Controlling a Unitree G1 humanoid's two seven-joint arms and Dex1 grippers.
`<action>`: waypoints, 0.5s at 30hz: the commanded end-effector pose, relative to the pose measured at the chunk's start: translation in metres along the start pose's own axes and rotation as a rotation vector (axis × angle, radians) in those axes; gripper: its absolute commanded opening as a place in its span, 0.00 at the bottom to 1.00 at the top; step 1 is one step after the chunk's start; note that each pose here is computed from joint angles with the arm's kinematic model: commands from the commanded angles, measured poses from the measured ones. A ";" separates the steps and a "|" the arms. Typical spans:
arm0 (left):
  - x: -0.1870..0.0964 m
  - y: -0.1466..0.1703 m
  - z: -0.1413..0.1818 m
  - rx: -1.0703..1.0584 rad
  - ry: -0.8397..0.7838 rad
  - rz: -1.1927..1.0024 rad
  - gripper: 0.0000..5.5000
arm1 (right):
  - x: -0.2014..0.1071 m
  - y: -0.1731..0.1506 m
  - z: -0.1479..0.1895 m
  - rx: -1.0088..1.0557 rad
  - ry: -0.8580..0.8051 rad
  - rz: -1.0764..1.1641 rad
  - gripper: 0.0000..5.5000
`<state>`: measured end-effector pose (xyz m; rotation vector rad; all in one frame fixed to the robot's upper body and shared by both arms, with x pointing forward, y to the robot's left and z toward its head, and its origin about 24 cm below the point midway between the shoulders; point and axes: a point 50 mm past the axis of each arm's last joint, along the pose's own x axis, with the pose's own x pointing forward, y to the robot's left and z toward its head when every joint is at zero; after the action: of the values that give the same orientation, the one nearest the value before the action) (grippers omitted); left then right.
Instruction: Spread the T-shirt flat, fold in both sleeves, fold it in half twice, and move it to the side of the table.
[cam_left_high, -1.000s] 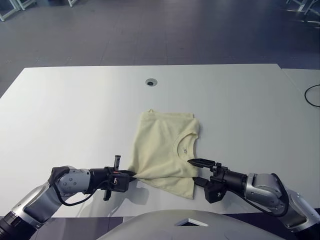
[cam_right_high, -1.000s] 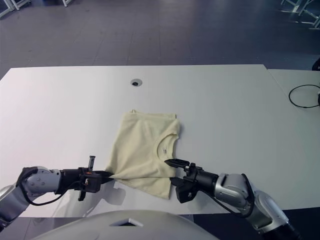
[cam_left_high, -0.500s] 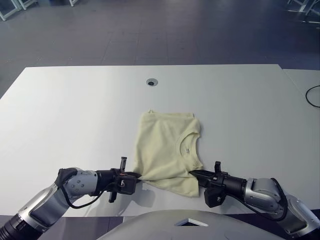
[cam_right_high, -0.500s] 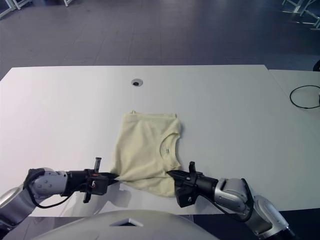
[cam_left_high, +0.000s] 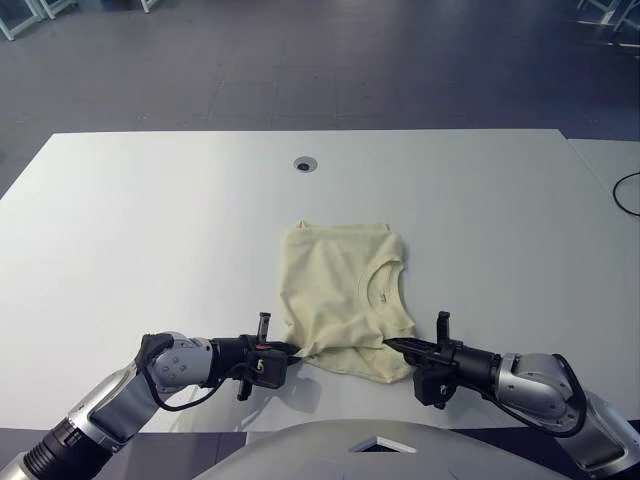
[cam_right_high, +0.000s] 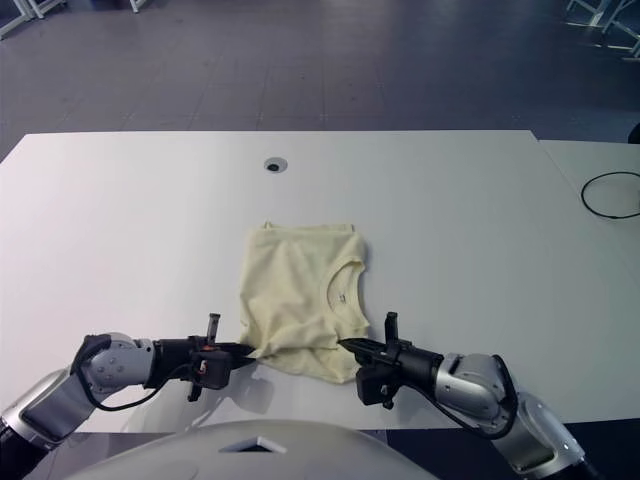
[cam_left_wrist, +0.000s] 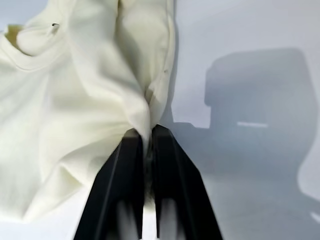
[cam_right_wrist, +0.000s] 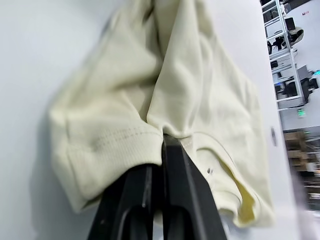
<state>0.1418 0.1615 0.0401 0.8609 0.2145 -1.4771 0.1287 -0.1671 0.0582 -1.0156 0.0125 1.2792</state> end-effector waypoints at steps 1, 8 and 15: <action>-0.019 -0.056 -0.064 -0.292 0.245 -0.296 0.01 | -0.012 -0.012 0.008 0.116 -0.042 0.133 0.00; -0.080 0.011 -0.027 -0.385 0.132 -0.331 0.01 | -0.025 -0.023 0.006 0.379 -0.062 0.259 0.00; -0.103 0.079 0.033 -0.484 0.015 -0.420 0.01 | -0.034 -0.045 0.024 0.622 -0.221 0.326 0.00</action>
<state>0.1766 0.2182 0.1310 0.4681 0.7177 -1.7034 0.1350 -0.1734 0.1049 -0.3948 0.3594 1.5430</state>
